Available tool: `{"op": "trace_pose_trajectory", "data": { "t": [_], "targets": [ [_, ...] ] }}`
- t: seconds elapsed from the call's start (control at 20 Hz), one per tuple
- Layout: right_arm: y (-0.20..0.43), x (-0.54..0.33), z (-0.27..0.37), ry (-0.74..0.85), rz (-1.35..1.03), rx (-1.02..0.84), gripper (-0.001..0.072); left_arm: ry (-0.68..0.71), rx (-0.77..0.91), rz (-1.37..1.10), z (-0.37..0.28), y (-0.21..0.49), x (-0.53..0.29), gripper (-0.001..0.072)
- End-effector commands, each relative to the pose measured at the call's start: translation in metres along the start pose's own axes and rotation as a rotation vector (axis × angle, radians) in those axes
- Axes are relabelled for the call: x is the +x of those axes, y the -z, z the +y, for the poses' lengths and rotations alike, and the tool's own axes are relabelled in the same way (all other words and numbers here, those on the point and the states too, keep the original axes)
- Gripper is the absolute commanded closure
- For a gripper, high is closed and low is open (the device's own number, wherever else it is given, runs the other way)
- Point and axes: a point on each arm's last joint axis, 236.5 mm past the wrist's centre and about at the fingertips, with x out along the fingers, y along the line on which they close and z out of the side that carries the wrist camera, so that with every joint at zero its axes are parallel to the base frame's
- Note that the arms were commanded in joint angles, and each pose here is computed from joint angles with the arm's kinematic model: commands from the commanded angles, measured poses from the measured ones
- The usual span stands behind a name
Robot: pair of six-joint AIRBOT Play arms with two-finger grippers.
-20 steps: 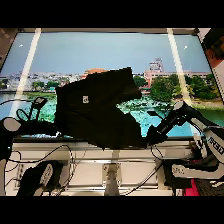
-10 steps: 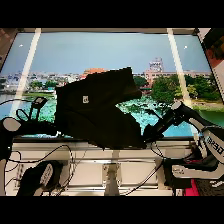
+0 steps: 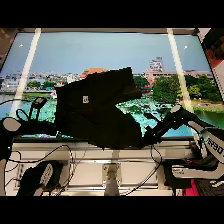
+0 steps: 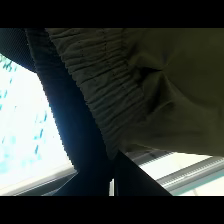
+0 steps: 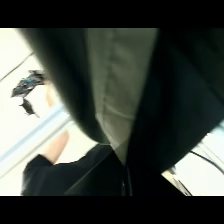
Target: Fold the clothes and pants, and hang the long-sleeved shirts on hangers.
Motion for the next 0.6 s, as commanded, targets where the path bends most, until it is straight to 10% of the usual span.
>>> {"op": "trace_pose_trajectory", "data": {
  "t": [0.0,0.55],
  "targets": [
    [-0.006,-0.009,0.047,-0.182,-0.032,-0.094,0.0707,0.012,-0.012,-0.031,-0.003,-0.007,0.000,0.0698],
    [-0.052,-0.223,0.101,0.137,-0.790,-0.267,0.0707,0.110,-0.077,-0.324,-0.025,-0.092,-0.046,0.0699]
  ]
}}
